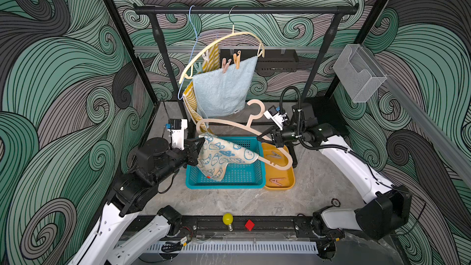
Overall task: Remove the clothespins securing towels to the hanger
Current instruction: Remove the towel from the hanger.
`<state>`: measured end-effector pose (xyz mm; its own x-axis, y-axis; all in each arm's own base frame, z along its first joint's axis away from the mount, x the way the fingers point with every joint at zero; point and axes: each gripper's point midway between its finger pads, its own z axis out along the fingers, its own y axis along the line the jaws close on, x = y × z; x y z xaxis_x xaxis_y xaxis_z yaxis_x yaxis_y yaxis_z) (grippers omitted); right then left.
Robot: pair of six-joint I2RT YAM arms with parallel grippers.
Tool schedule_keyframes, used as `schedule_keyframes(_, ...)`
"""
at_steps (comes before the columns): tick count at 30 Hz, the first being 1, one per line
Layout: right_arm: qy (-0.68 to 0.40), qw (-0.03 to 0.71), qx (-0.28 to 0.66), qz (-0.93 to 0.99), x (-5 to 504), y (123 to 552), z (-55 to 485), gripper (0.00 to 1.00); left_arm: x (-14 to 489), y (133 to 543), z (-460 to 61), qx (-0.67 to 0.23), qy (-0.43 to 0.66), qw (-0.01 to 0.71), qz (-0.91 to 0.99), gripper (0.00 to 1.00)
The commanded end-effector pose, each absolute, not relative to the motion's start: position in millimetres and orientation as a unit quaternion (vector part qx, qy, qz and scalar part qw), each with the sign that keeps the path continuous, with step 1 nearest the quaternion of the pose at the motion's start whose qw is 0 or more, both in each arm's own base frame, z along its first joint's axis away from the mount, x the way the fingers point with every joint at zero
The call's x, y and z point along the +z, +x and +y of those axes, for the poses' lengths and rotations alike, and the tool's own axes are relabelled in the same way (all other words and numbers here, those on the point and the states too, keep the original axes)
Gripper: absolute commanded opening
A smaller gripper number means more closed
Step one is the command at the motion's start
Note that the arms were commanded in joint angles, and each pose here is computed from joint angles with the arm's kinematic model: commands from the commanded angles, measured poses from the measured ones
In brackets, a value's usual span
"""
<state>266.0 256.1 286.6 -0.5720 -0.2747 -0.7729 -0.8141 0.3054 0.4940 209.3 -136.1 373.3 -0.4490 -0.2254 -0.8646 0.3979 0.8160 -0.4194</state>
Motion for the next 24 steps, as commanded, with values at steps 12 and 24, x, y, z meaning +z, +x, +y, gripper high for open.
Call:
schedule_keyframes(12, -0.341, 0.339, 0.436, 0.761, 296, 274, 239, 0.00, 438, 197, -105, -0.258, 0.050, 0.601, 0.754, 0.00)
schedule_keyframes(24, -0.307, 0.364, 0.413, 0.776, 294, 287, 224, 0.00, 484, 191, -96, -0.242, 0.060, 0.640, 0.727, 0.00)
